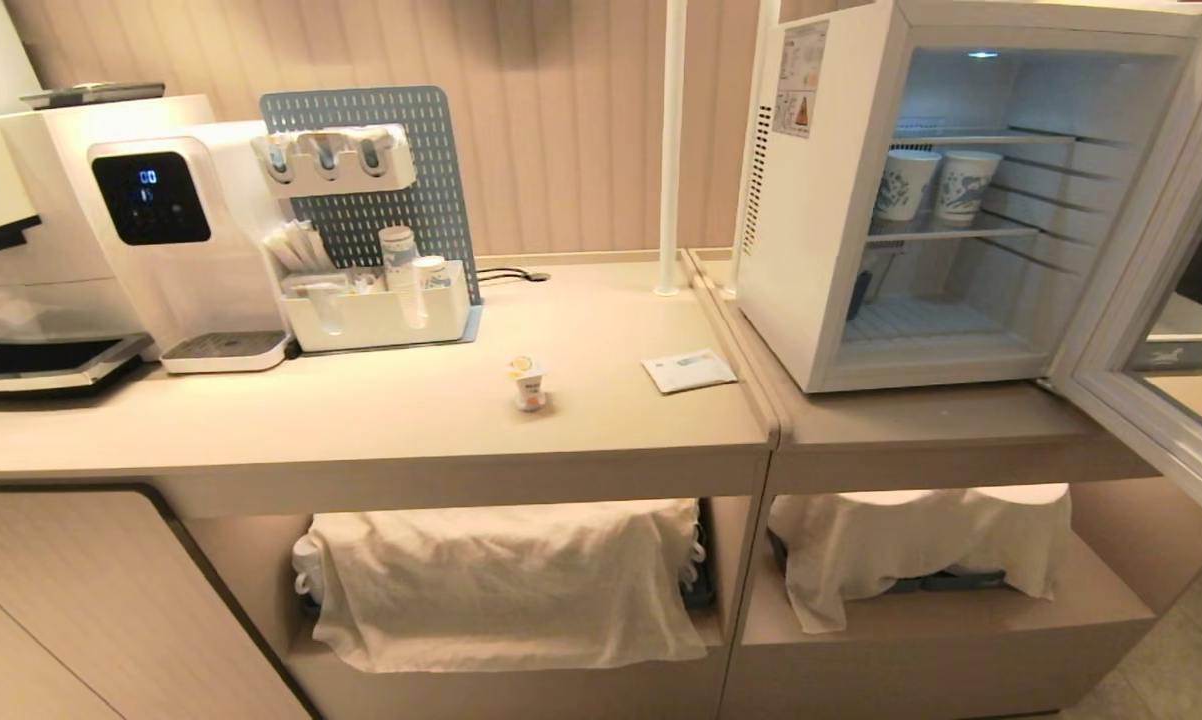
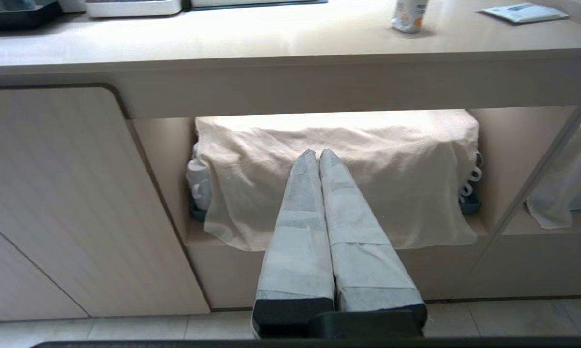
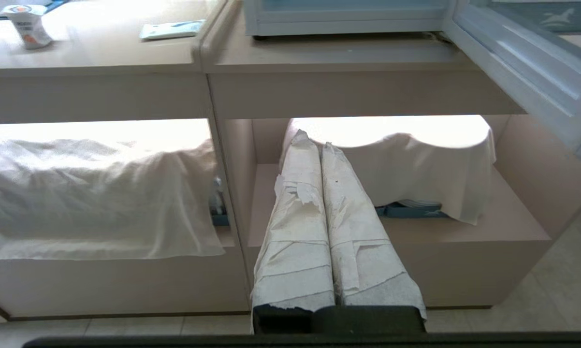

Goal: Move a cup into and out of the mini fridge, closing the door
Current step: Open the freezer door

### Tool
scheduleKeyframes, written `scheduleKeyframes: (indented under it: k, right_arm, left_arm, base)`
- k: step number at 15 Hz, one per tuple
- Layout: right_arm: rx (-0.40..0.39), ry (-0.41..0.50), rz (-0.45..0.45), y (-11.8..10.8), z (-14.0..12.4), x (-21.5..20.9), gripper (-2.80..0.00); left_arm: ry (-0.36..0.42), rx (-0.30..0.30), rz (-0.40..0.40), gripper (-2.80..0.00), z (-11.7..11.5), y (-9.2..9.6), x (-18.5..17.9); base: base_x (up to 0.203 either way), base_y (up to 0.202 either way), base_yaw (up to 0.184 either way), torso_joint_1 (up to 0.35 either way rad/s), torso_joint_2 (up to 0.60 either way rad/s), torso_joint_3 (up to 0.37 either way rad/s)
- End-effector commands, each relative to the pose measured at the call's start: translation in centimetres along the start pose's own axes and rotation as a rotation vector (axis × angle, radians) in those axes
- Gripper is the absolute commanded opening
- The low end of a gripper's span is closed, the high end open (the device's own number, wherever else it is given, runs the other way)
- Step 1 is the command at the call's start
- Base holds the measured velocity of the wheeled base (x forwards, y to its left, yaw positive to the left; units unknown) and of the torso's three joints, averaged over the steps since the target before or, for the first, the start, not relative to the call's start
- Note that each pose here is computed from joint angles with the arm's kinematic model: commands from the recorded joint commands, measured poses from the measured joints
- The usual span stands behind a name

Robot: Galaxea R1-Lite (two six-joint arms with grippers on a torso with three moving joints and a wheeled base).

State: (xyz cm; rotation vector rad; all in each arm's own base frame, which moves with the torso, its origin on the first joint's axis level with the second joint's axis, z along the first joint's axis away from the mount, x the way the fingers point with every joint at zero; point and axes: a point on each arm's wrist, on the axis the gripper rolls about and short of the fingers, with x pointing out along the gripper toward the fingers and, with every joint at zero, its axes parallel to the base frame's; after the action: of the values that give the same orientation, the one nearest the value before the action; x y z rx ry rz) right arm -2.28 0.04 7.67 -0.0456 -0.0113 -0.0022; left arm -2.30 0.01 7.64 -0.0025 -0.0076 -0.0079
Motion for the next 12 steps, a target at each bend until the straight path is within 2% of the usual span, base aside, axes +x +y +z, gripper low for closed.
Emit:
scheduleKeyframes:
  k: [1, 12]
  right_arm:
    - [0.000, 0.007, 0.001, 0.01, -0.25, 0.05, -2.80]
    - [0.000, 0.007, 0.002, 0.01, -0.25, 0.05, -2.80]
  left_arm:
    - [0.002, -0.001, 0.000, -2.80, 0.00, 0.00, 0.01]
    - [0.003, -0.007, 0.000, -2.80, -0.02, 0.00, 0.01]
  base:
    - [0.000, 0.194, 0.000, 0.000, 0.01, 0.002]
    - [0.000, 0.192, -0.001, 0.003, 0.00, 0.002]
